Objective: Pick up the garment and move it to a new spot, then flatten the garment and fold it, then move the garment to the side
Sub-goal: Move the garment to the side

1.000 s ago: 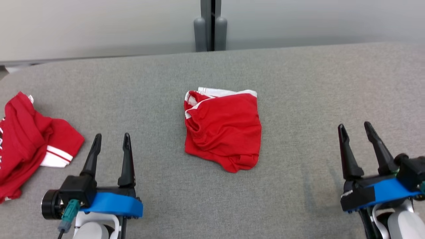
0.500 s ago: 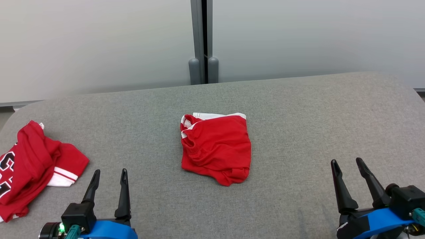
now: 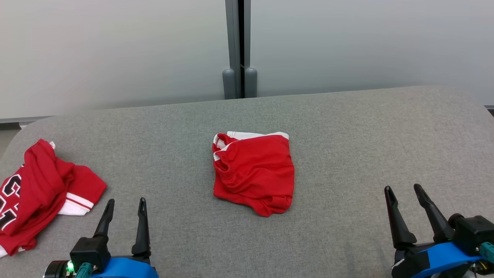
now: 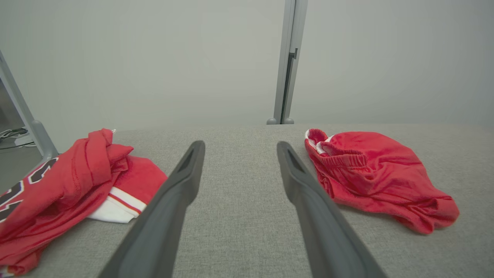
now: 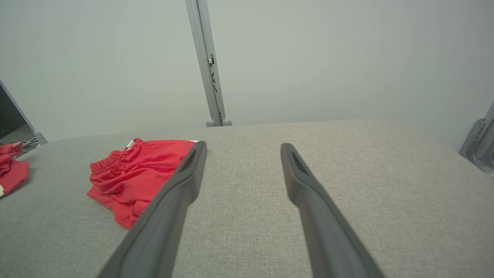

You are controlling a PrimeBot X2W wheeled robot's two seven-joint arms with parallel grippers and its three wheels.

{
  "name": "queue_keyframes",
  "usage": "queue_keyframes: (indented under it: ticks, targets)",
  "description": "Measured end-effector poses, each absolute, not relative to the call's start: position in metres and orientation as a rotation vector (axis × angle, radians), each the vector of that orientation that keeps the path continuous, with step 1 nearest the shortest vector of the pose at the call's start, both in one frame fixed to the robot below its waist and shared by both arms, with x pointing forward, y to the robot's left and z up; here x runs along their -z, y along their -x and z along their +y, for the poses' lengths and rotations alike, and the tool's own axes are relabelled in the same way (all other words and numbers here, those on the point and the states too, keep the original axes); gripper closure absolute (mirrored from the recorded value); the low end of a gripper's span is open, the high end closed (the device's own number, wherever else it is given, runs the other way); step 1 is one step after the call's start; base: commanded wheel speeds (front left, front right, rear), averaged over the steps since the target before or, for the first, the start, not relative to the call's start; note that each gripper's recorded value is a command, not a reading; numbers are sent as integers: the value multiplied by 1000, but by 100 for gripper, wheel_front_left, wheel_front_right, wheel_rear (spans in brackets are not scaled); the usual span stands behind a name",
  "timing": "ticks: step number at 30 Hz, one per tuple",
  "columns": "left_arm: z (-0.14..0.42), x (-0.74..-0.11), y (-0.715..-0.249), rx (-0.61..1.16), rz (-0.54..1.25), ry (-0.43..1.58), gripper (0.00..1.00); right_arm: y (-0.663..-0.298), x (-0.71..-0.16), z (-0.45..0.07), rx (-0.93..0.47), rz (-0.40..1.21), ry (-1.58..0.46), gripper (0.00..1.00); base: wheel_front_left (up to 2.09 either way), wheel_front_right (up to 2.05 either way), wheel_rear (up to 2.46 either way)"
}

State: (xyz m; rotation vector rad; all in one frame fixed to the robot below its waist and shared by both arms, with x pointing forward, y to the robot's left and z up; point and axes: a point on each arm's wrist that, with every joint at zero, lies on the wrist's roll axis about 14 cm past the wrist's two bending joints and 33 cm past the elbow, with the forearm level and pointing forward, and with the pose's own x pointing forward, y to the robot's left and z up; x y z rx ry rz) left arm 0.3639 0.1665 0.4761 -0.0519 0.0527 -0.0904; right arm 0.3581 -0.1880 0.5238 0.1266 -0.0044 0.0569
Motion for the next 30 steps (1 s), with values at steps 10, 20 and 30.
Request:
queue_keyframes:
  ticks: [10, 20, 30]
  targets:
    - [169, -475, -363, 77, 55, 56, 0, -363, -523, -188, -62, 2, -120, 0, 0, 0, 0]
    - [171, -486, -395, 54, 5, 70, 0, -407, -487, -163, -149, 124, -127, 0, 0, 0, 0]
    - [180, -458, -427, 6, 56, 89, 0, -458, -409, -96, -315, 341, -188, 0, 0, 0, 0]
